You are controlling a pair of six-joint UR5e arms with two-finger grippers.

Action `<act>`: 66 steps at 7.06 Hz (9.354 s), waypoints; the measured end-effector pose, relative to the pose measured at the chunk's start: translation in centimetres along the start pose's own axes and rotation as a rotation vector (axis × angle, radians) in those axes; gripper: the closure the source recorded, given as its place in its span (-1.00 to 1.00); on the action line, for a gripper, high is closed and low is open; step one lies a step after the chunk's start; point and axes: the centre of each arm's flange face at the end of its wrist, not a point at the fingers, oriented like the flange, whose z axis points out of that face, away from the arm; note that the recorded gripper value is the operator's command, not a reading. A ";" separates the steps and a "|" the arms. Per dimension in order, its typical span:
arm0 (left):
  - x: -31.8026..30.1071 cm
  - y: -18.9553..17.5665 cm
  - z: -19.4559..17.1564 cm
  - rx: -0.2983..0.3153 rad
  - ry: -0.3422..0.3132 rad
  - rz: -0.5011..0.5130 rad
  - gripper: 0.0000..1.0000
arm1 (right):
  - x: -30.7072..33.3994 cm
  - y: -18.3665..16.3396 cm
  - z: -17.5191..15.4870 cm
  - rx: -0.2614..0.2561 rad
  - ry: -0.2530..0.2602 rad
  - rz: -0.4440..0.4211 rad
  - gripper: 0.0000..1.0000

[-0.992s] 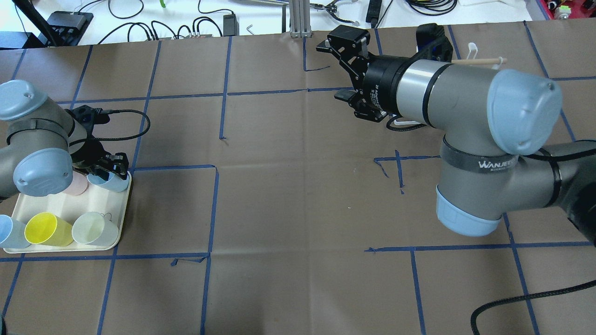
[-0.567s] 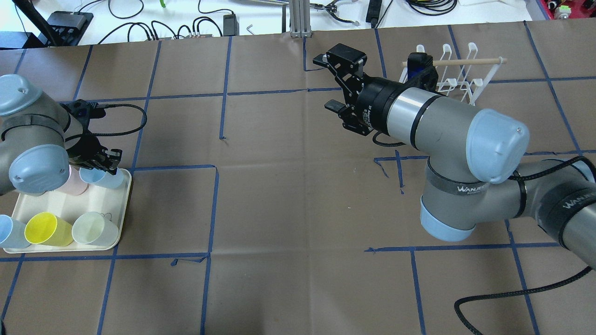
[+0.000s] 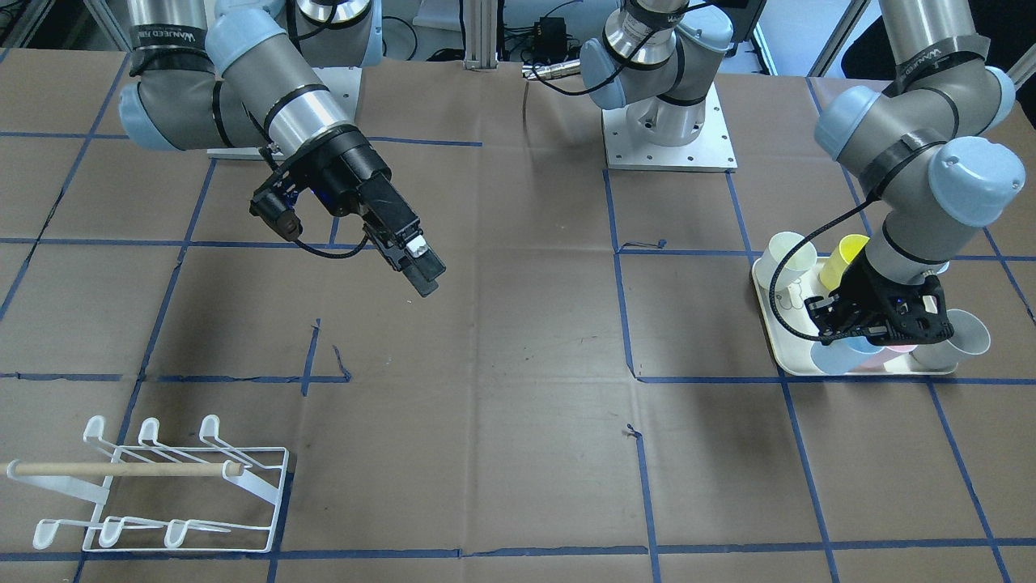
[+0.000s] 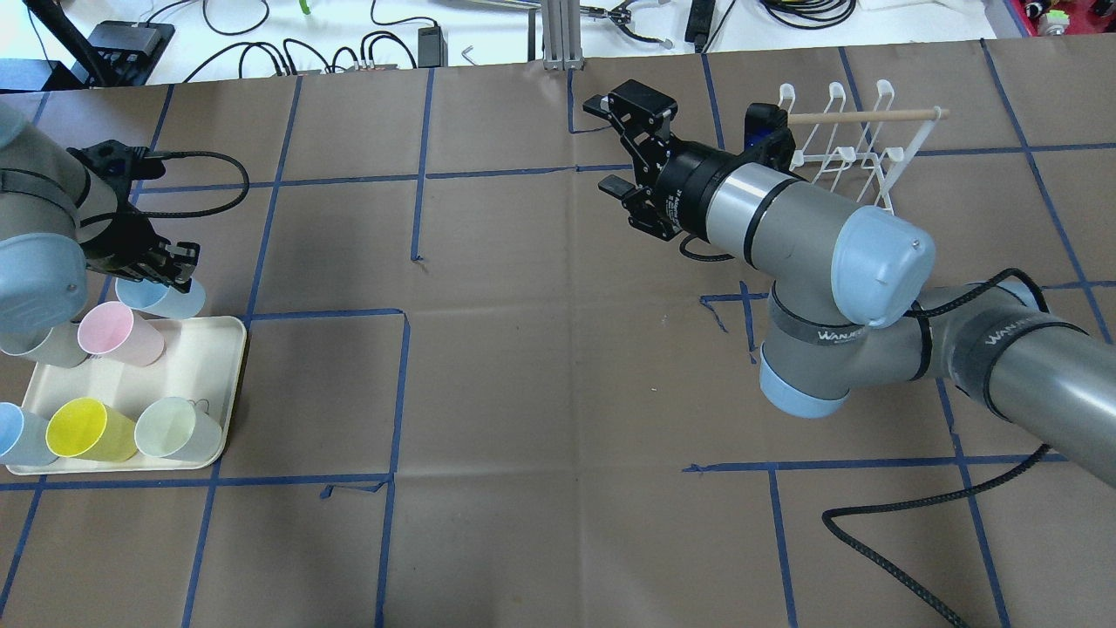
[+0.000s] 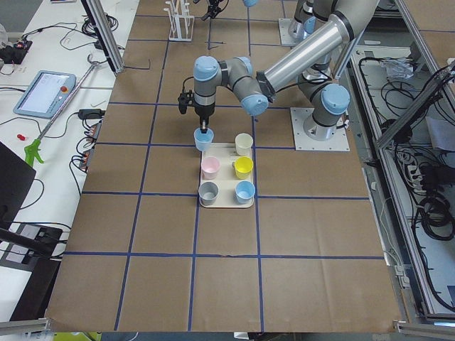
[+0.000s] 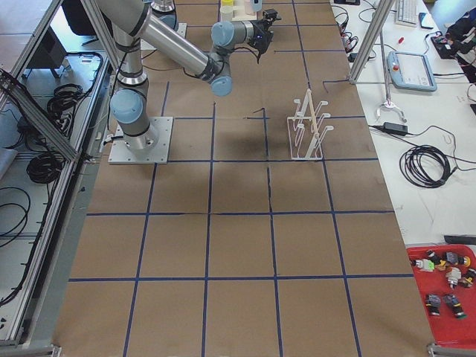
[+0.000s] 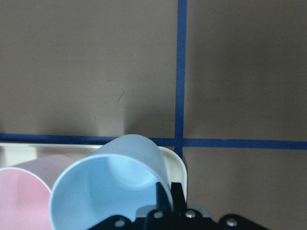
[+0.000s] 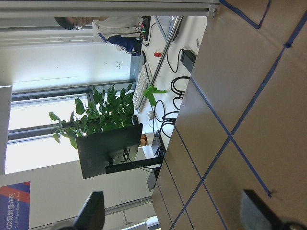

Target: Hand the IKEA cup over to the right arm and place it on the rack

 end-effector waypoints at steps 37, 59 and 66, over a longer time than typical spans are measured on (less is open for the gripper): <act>30.1 8.1 -3.6 1.048 0.849 0.833 0.96 | 0.6 7.1 1.1 0.128 0.079 0.286 -0.93; 19.4 2.4 -3.0 0.924 0.473 0.405 -0.99 | -0.7 -3.1 1.7 0.263 0.078 -0.133 0.79; 18.6 -3.7 -14.8 0.102 0.094 -0.066 -0.99 | -0.7 -18.3 3.0 0.437 0.318 -1.024 0.80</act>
